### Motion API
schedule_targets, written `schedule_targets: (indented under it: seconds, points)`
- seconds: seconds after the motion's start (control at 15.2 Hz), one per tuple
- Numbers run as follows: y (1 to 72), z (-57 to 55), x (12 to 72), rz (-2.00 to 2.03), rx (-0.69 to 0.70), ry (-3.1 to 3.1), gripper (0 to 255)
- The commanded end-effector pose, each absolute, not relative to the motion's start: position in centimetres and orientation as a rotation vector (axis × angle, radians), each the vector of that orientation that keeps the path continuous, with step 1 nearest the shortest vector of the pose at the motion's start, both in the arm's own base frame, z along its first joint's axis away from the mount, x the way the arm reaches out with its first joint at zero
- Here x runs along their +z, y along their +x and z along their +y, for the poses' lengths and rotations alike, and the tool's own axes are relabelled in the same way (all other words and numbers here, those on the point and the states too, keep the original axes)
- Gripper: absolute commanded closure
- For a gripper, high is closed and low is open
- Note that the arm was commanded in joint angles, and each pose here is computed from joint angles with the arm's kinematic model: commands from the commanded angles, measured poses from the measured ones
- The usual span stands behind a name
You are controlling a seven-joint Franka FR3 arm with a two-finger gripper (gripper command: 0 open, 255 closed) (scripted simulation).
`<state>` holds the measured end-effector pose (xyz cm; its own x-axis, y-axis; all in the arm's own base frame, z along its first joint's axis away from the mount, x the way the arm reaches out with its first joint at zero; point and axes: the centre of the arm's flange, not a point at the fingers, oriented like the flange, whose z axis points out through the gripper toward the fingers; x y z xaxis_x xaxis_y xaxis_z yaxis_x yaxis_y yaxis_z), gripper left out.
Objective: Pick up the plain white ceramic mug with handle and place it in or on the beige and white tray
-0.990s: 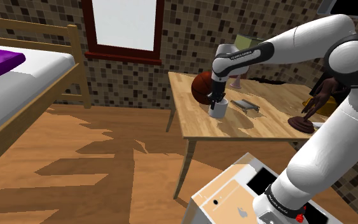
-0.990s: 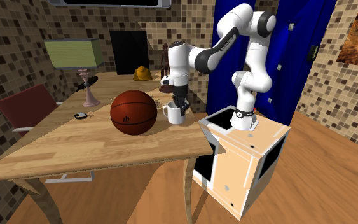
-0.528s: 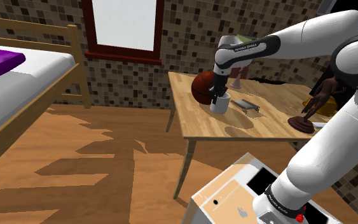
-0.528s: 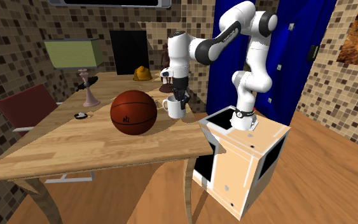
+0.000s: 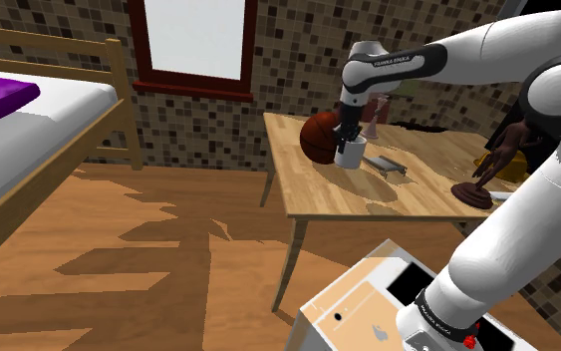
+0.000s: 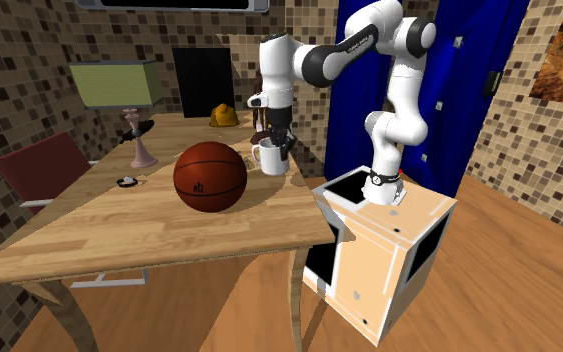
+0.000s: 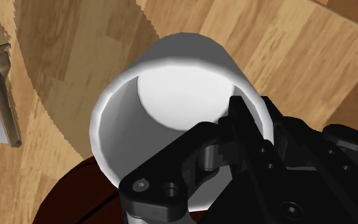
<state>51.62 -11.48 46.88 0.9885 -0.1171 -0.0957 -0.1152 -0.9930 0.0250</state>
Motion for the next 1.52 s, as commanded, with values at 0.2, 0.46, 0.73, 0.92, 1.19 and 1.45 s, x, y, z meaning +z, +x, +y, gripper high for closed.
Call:
schedule_targets:
  seconds: [0.2, 0.46, 0.73, 0.92, 1.19, 1.45]
  points:
    - [51.6, -17.8, 47.3, -0.181, -0.152, 3.113, 255]
    - [51.7, -23.1, 47.7, -0.181, -0.152, 3.113, 255]
    - [51.8, -28.3, 48.0, -0.181, -0.152, 3.113, 255]
    - [51.8, -32.3, 48.2, -0.181, -0.152, 3.113, 255]
    - [51.9, -37.6, 48.5, -0.181, -0.152, 3.113, 255]
    - [52.0, -42.8, 48.9, -0.181, -0.152, 3.113, 255]
